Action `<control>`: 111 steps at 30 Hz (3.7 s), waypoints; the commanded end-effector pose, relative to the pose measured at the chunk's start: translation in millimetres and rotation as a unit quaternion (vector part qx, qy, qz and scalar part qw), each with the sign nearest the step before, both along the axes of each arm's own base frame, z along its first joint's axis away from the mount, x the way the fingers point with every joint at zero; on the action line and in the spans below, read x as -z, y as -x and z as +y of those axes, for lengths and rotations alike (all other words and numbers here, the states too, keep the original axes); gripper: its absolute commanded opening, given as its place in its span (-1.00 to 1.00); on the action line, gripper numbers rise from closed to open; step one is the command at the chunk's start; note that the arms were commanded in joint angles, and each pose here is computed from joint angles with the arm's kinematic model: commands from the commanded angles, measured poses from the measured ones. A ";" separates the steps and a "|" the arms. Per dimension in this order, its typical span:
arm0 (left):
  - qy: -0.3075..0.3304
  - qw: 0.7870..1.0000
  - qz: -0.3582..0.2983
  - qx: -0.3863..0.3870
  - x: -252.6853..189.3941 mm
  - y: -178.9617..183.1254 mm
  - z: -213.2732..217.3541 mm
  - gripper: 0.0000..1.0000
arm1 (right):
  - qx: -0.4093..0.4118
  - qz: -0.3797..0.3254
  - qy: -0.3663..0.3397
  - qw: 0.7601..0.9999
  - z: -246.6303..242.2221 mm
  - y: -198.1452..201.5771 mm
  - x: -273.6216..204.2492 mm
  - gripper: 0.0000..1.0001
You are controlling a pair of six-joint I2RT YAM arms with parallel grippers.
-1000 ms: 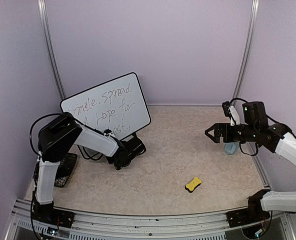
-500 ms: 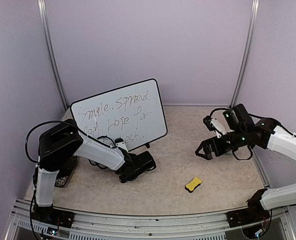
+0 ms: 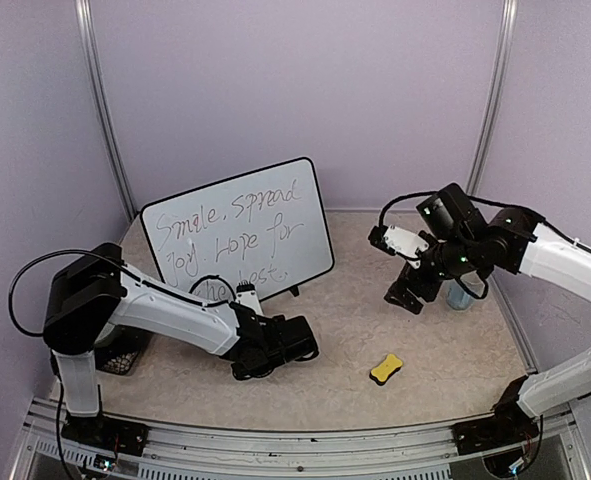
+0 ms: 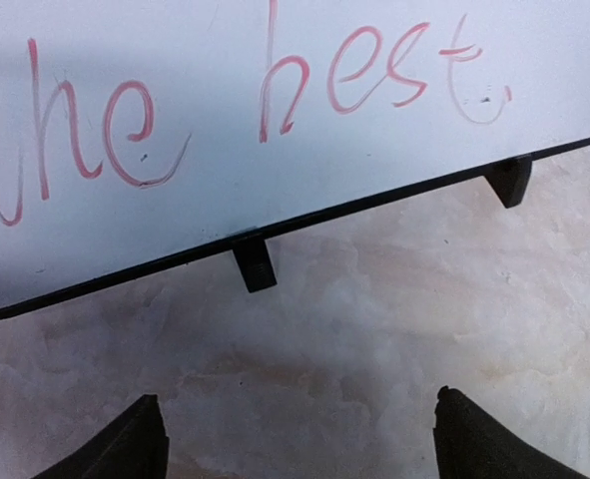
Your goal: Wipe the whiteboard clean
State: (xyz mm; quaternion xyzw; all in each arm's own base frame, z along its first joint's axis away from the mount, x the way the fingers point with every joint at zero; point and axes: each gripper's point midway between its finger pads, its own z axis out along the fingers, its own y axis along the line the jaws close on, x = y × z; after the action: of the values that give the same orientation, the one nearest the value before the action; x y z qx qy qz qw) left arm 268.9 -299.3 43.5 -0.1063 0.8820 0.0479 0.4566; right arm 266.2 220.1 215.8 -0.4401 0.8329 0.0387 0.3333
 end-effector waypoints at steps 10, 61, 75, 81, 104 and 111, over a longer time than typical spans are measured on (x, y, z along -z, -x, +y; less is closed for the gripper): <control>0.081 0.996 -0.043 -0.013 -125.0 32.6 78.7 0.98 | -0.372 -0.005 0.135 0.918 -9.9 95.4 101.0 0.99; 0.165 0.984 -0.046 -0.053 -138.9 22.2 208.0 0.98 | -0.424 0.053 0.195 0.883 13.6 95.7 187.2 0.26; 0.170 0.982 -0.050 -0.061 -138.7 23.5 216.0 0.98 | -0.428 0.067 0.188 0.881 12.2 102.2 191.7 0.11; 0.172 0.982 -0.048 -0.060 -136.5 24.5 216.5 0.98 | -0.430 0.080 0.184 0.880 12.6 105.5 194.5 -0.01; 0.173 0.981 -0.050 -0.069 -134.5 25.5 225.3 0.98 | -0.393 0.045 0.155 0.905 28.0 90.4 171.3 -0.52; 0.174 0.981 -0.053 -0.073 -137.2 24.8 227.3 0.98 | -0.352 -0.009 0.130 0.927 35.6 73.9 142.4 -0.52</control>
State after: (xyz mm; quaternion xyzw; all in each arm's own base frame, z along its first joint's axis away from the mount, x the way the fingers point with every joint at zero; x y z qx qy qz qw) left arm 243.5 -74.9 179.9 -0.2502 0.8433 -0.0804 0.4687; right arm 178.1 241.8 46.3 -0.7694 0.6090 0.0492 0.1862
